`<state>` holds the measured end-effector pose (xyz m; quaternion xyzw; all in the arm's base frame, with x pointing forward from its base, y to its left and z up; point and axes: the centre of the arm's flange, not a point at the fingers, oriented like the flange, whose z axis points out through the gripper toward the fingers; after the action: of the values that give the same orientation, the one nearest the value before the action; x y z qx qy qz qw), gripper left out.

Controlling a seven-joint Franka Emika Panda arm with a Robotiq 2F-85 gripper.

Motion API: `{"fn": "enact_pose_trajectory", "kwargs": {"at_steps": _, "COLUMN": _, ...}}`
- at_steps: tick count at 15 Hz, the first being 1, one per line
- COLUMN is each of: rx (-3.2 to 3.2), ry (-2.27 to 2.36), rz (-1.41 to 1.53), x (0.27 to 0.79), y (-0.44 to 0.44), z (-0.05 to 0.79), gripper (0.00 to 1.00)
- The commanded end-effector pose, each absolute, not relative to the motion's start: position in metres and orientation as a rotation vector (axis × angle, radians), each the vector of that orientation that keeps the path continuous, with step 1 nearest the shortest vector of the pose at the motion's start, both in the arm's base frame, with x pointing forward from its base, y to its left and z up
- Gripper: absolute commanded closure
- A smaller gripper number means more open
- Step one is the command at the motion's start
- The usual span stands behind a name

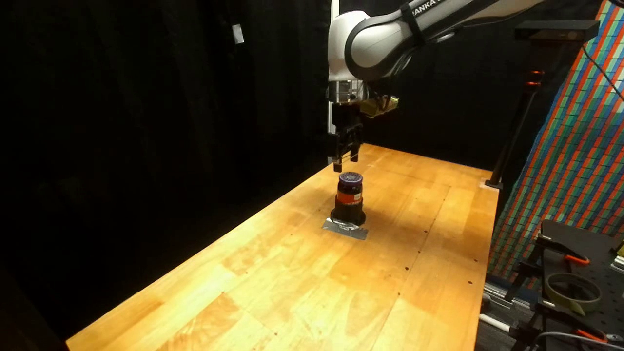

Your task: Put the elastic around the bottle

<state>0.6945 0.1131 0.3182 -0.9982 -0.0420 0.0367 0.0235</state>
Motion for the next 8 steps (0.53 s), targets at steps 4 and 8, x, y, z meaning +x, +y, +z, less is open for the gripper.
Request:
{"fn": "enact_pose_trajectory", "kwargs": {"at_steps": 4, "rx": -3.106, "ry": -0.138, "rz": 0.231, "x": 0.75, "y": 0.113, "z": 0.31, "gripper": 0.0}}
{"fn": "enact_pose_trajectory", "kwargs": {"at_steps": 8, "rx": -3.124, "ry": -0.136, "rz": 0.227, "x": 0.763, "y": 0.113, "z": 0.29, "gripper": 0.0}}
